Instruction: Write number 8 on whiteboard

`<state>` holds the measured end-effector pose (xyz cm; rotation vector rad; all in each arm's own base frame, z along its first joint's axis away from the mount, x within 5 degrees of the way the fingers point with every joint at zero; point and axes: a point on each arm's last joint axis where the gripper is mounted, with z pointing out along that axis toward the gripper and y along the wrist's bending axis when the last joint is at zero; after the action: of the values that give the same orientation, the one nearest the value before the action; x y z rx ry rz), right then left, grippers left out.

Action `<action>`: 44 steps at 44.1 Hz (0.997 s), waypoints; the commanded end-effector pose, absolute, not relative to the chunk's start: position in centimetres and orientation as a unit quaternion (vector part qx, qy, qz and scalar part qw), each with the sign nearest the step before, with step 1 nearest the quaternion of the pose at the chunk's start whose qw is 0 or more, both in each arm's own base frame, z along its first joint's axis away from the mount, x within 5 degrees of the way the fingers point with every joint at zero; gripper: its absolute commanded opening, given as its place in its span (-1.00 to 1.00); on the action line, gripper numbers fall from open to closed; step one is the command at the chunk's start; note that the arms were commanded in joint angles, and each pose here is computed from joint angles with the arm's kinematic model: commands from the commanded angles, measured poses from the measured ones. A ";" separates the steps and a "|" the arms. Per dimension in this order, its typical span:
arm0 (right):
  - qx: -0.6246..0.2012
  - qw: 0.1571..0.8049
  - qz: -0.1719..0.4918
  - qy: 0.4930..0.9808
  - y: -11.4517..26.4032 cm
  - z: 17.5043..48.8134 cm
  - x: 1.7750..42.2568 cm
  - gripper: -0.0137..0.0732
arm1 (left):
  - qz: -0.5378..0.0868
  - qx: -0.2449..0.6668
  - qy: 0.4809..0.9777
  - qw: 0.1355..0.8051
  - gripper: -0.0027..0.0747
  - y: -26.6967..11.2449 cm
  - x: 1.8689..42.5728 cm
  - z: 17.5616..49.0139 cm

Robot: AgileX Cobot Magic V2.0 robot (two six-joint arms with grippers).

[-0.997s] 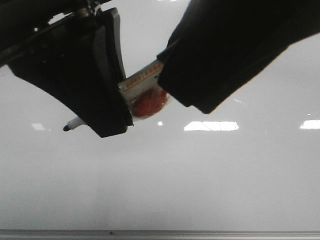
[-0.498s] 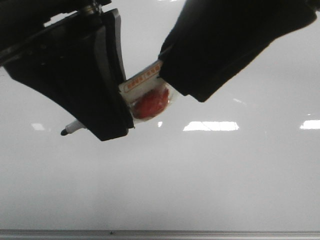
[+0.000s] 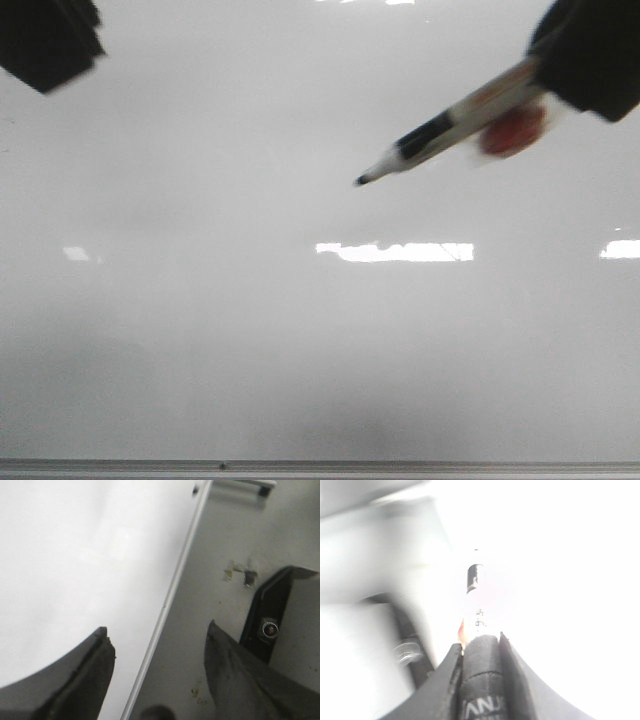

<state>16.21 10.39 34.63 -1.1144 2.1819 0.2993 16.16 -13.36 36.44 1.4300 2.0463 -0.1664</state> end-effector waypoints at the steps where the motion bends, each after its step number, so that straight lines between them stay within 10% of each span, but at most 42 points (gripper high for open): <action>1: -0.307 0.402 0.108 0.856 7.6 37.1 16.0 -0.85 | -0.065 0.460 0.793 0.393 0.10 -10.7 15.6 38.4; 11: -0.170 0.523 0.149 0.822 6.0 36.3 15.4 -0.85 | -0.090 0.306 0.828 0.460 0.10 -7.3 15.2 37.5; 44: -0.132 0.506 0.125 0.843 7.9 33.1 24.9 -0.95 | -0.088 0.304 0.831 0.458 0.10 -7.2 15.2 37.2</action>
<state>23.61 7.84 31.13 -0.3719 2.1379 0.3050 15.04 -7.17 35.63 0.8152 2.1398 -0.1994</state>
